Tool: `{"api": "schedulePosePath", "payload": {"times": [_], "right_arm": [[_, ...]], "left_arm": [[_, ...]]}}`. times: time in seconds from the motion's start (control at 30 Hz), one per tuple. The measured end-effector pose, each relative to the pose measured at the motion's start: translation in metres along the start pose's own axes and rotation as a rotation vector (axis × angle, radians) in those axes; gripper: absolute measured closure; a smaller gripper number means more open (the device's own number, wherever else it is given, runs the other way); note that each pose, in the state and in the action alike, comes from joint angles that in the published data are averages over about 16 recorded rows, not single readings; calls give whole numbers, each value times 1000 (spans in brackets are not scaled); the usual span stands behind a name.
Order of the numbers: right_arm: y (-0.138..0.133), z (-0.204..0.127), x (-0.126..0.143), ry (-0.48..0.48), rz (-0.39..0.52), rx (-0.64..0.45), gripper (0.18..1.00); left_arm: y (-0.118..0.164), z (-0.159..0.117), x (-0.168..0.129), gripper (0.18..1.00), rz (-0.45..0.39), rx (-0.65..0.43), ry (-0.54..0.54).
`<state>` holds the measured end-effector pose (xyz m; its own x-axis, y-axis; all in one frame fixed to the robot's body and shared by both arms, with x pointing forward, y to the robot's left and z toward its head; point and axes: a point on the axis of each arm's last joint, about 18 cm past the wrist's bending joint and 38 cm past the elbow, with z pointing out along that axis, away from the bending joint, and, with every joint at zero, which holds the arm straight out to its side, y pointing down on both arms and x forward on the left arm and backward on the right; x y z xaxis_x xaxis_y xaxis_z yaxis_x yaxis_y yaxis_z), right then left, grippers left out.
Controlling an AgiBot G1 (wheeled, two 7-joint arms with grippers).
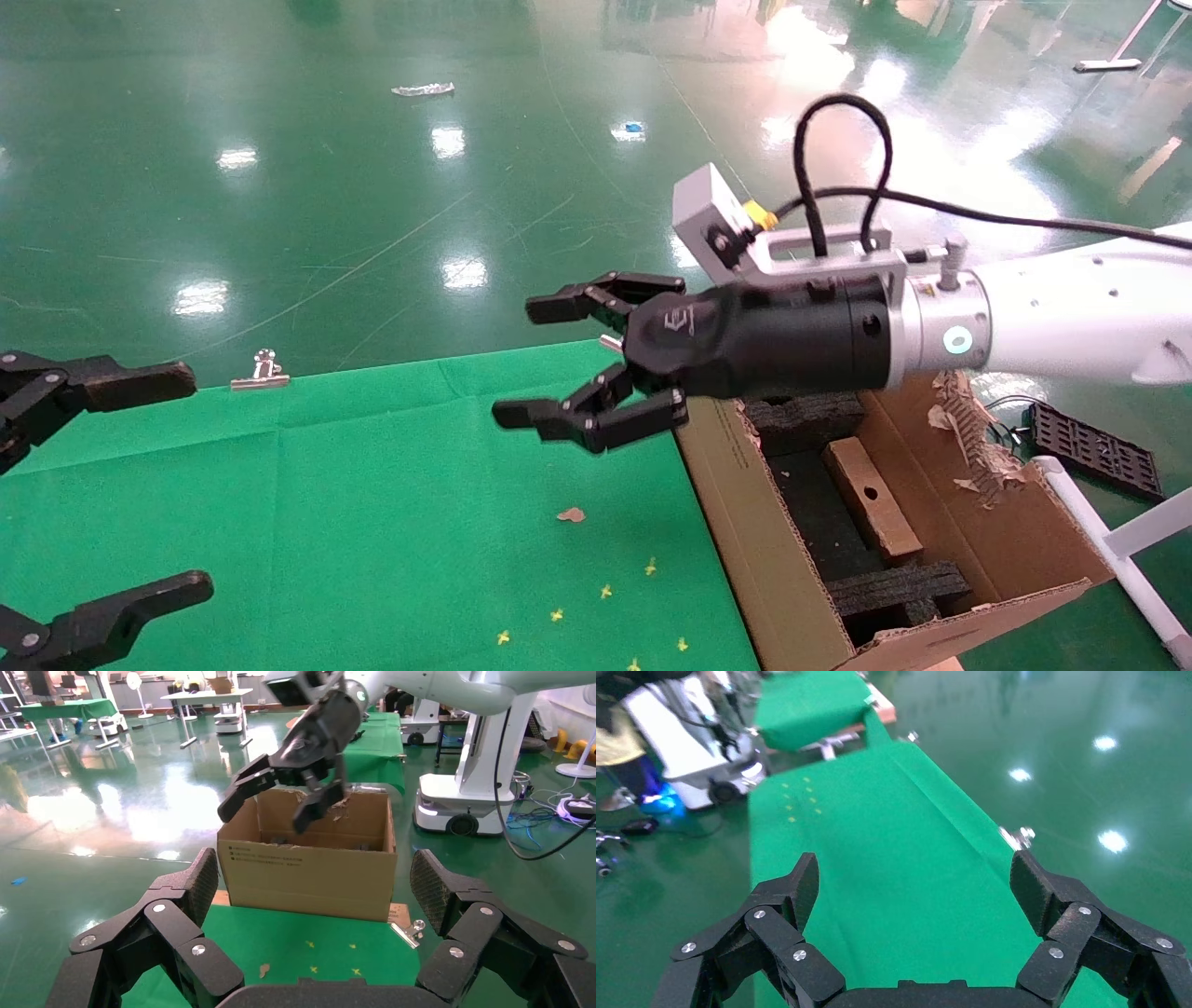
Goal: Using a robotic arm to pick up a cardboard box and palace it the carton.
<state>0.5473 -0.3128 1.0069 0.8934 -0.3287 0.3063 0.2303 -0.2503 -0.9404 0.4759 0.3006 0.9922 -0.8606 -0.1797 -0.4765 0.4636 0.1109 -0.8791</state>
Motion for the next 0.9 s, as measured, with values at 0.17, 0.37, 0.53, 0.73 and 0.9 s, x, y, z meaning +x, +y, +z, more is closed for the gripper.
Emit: {"api": "schedulePosePath", "payload": {"times": [0.17, 0.37, 0.53, 0.73, 0.9], "right_arm": [[-1, -2, -22, -45, -56, 67, 178], [-3, -8, -47, -88, -127, 139, 178], [-5, -14, -66, -113, -177, 185, 178], [-6, -18, -78, -128, -210, 212, 178], [-6, -19, -80, -131, -214, 216, 178]], "left_arm": [[0, 0, 0, 184, 0, 0, 0], [0, 0, 0, 184, 0, 0, 0], [0, 0, 0, 184, 0, 0, 0], [0, 0, 0, 184, 0, 0, 0], [0, 0, 0, 184, 0, 1, 0]]}}
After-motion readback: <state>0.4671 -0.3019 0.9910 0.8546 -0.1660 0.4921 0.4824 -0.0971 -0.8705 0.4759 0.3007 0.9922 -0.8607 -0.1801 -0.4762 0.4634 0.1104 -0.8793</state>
